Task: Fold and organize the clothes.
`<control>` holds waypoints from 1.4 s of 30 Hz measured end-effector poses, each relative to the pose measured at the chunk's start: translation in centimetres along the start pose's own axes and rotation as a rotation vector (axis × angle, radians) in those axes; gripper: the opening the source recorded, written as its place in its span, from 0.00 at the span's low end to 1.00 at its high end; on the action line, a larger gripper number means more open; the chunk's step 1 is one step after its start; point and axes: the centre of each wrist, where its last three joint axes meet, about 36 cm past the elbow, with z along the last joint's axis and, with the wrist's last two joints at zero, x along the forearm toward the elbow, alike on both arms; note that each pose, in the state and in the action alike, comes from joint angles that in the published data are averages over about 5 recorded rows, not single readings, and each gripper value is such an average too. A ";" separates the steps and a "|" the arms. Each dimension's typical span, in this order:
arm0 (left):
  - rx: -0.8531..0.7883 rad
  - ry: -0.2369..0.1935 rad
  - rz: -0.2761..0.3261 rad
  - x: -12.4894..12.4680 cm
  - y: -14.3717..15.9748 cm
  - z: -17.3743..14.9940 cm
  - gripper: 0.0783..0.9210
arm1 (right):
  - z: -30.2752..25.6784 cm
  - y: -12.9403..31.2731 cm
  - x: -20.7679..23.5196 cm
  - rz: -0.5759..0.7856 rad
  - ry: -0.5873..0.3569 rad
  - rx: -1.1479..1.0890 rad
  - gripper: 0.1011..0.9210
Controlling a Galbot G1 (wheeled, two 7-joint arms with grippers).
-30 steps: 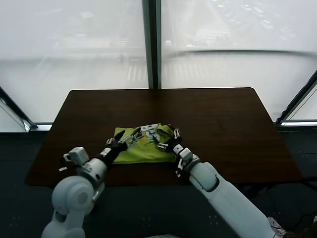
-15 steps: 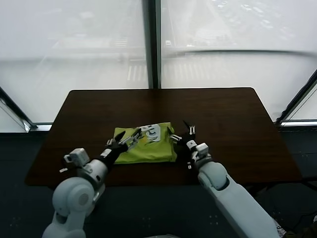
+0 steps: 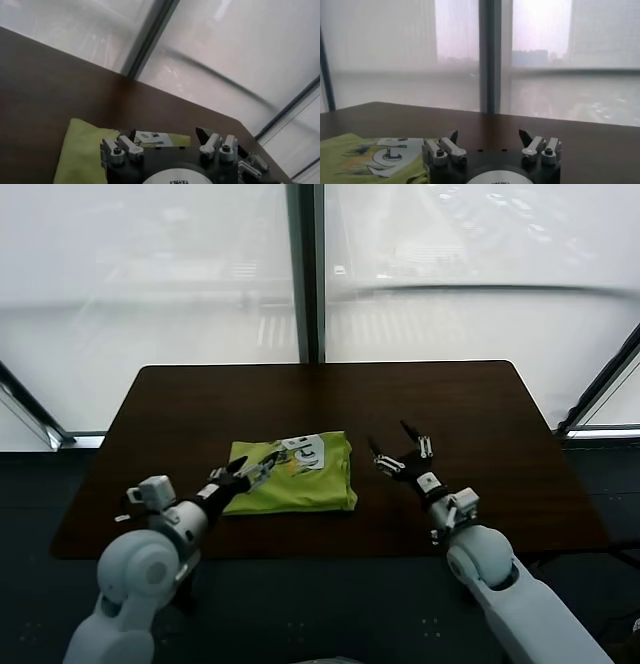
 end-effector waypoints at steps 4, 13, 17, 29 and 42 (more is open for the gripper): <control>-0.026 0.003 -0.016 0.3 0.7 -0.4 0.98 | -0.6 1.7 1.7 0.026 0.096 -0.070 0.98; -0.047 -0.024 -0.022 1.5 0.0 -0.5 0.98 | -1.7 6.4 -0.1 0.048 0.366 -0.315 0.98; -0.043 -0.037 -0.019 2.0 -0.4 -0.6 0.98 | -1.4 7.4 -1.9 0.040 0.371 -0.342 0.98; -0.034 -0.052 -0.032 3.0 -0.7 -0.2 0.98 | 1.4 10.5 -4.7 0.007 0.427 -0.409 0.98; -0.025 -0.062 -0.040 3.7 -0.7 -0.1 0.98 | 1.6 9.5 -4.6 0.031 0.423 -0.377 0.43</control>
